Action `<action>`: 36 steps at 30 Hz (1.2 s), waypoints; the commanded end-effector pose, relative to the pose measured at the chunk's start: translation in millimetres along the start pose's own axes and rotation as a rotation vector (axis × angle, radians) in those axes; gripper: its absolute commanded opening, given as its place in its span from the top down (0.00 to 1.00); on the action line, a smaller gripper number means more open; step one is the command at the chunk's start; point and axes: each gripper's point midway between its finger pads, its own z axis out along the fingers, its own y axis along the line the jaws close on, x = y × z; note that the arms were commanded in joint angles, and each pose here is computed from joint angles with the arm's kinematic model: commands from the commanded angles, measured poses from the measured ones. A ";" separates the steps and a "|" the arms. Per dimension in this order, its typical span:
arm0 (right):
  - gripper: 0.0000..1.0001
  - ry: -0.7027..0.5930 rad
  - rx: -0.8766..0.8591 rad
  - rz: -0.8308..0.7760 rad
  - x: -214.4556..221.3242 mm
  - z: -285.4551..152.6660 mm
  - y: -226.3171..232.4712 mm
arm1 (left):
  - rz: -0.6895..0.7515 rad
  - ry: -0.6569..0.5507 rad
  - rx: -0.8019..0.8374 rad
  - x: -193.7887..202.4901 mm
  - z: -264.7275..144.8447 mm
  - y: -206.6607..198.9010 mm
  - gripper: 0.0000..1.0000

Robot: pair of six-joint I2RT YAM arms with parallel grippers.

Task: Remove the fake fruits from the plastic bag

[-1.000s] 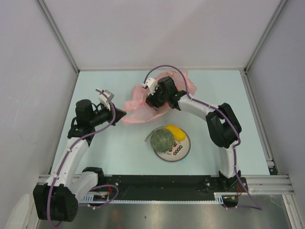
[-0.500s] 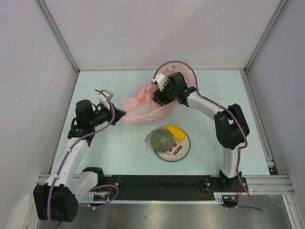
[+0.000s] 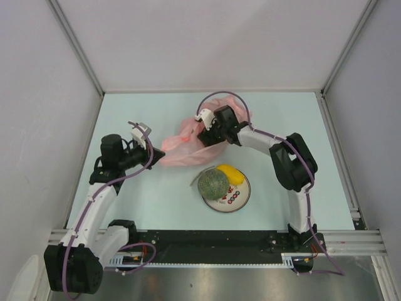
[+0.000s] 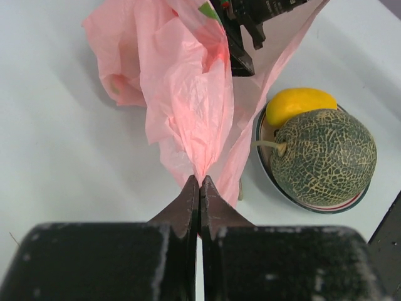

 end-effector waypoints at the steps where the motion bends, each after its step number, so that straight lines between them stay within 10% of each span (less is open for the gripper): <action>1: 0.04 -0.062 0.021 0.046 -25.5 -32.8 -5.6 | 0.084 0.006 -0.015 0.9 -6.4 2.5 1.00; 22: 0.04 -0.105 -0.026 0.113 -27.9 14.8 -3.2 | 0.113 0.050 -0.047 11.1 -11.1 8.1 1.00; 29: 0.46 -0.180 -0.028 0.076 -60.1 -9.4 -14.8 | 0.117 0.041 -0.050 8.5 -9.9 9.4 1.00; 36: 0.55 -0.255 -0.113 0.061 -86.8 -69.6 -7.4 | 0.119 0.023 -0.047 0.3 -5.1 12.5 1.00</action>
